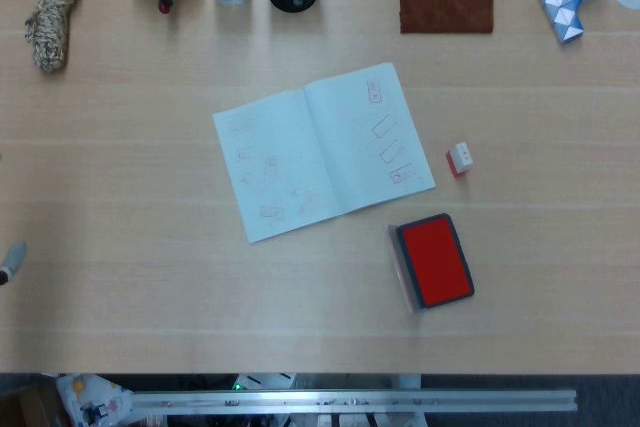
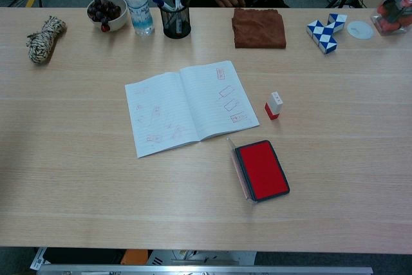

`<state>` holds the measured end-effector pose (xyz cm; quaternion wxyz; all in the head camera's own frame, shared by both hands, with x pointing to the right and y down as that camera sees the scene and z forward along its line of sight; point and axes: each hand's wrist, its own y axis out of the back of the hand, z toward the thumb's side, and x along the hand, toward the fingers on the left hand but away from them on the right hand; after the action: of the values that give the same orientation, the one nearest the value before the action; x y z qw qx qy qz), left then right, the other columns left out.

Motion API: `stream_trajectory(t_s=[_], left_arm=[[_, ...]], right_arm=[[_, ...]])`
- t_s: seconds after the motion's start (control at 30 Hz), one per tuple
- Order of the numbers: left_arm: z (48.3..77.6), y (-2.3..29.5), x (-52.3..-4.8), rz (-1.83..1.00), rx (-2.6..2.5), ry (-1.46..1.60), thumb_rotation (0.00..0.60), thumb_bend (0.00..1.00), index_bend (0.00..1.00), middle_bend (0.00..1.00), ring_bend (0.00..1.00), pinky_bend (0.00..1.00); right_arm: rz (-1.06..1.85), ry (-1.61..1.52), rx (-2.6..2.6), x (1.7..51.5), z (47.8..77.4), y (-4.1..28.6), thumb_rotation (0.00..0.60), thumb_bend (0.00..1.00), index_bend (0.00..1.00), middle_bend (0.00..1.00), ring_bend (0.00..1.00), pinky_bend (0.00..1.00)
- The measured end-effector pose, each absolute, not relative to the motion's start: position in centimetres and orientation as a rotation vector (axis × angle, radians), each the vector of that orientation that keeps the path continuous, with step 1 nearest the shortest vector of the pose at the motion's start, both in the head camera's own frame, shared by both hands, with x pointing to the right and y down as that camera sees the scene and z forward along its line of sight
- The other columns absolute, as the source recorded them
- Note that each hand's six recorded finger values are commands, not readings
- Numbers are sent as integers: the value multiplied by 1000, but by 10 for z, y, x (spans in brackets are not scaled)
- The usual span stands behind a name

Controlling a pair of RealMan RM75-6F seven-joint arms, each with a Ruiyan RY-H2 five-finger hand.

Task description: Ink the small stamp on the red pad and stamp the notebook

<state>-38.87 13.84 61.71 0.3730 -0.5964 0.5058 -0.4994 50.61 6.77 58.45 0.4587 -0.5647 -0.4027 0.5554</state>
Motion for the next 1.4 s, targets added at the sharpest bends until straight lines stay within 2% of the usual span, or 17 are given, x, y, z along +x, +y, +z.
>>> stream_trajectory(t_s=[0.4,0.7,1.03,1.4], left_arm=[[616,140,-393,-1285,-1526,1309,600,198,110,67,146,172],[615,140,-392,-1283,-1533,1301,600,198,110,67,146,172],[611,142,-393,-1282,-1529,1309,600,198,111,67,147,172],[609,143,-395,-1283,-1531,1314,600,198,113,67,146,172]], right_arm=[[1337,-929,-1426,487,591,53,600,307,501,364,228,215],[1243,-761,-1479,444,602,29,600,293,501,360,228,215],[1111,-468,-1519,369,643,9,600,104,501,294,149,215],[1042,-262,-1420,316,698,0,600,116,457,273,128,215]])
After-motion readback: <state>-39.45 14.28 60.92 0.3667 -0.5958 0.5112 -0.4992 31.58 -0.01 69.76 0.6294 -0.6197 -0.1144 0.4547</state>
